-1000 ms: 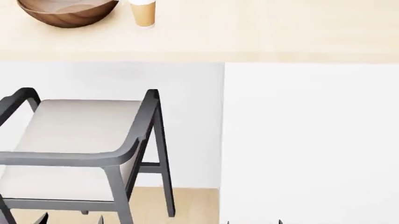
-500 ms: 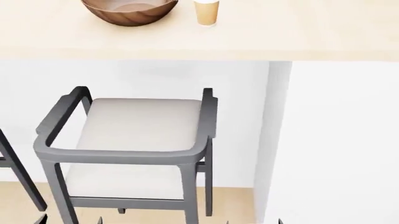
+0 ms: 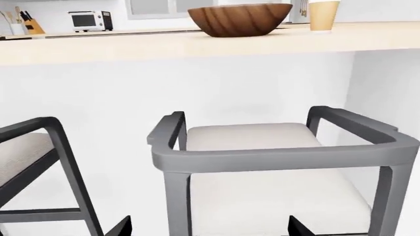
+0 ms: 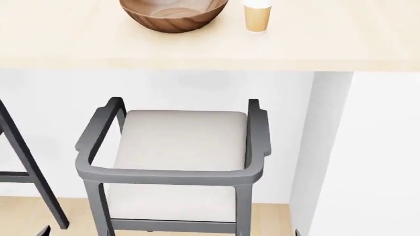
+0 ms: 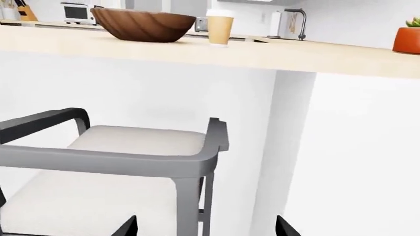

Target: Place the cup inside the bowl on the dining table and move the bowl to any counter.

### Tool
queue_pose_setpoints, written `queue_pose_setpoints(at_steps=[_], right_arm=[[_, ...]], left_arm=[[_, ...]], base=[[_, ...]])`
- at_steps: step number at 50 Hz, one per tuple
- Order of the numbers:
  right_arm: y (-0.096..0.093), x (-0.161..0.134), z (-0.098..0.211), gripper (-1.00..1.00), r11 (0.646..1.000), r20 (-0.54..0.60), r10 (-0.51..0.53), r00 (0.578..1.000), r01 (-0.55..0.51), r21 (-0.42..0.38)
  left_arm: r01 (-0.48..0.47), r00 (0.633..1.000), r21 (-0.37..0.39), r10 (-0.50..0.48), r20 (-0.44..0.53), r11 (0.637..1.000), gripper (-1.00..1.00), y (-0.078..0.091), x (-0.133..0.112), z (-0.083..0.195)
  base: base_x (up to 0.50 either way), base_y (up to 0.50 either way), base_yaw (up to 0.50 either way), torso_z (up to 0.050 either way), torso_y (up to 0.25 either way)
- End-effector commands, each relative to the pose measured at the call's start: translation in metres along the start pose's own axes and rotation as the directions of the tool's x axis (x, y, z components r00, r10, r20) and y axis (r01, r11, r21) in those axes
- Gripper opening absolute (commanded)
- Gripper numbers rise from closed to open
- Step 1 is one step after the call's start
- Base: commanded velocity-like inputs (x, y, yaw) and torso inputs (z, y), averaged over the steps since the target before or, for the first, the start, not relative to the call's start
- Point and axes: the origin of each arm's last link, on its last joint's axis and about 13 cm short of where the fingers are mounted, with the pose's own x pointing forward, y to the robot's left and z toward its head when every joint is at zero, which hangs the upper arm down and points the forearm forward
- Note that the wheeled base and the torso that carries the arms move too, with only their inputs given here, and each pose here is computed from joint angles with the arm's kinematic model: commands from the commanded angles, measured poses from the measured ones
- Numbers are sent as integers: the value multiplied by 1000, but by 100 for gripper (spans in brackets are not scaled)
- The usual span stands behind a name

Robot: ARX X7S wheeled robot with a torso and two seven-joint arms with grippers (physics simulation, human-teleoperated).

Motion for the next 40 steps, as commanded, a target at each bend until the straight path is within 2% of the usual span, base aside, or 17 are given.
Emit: queue_pose_setpoints(at_steps=[1,3,10,14,16,19,28,34,40], right_arm=[[-1,0,1,100,1000,10,-14,1000,14,26],[-1,0,1,100,999,8,-13,1000,13,31],[0,0,0,100,1000,7,-3,1000,3,14],[0,0,1,100,1000,8,-5,1000,4,11],[0,1,0,100,1000,7,-5,1000,4,10],[0,0,1,100,1000,8,-5,1000,5,9],[0,0,1,100,1000,8,-3,1000,3,11],[0,0,1,100,1000,9,-4,1000,4,11],[0,0,1,100,1000,8,-4,1000,4,12]], left_arm=[[5,1000,-3,-5,-3,1000,100,-3,1,2],[5,1000,25,-4,-21,1000,100,-3,1,1],[-4,1000,-6,4,-3,1000,100,-1,2,2],[-21,1000,25,21,8,999,100,-1,2,3],[-12,1000,0,12,22,1000,100,0,1,3],[-11,1000,56,10,23,998,100,0,0,2],[-8,1000,47,7,27,999,100,3,-2,2],[-6,1000,50,4,26,999,100,-2,2,3],[-23,999,39,22,30,999,100,3,-1,1]], base=[[0,0,0,0,0],[0,0,0,0,0],[0,0,0,0,0],[0,0,0,0,0],[0,0,0,14,0],[0,0,0,50,0],[0,0,0,50,0],[0,0,0,50,0],[0,0,0,50,0]])
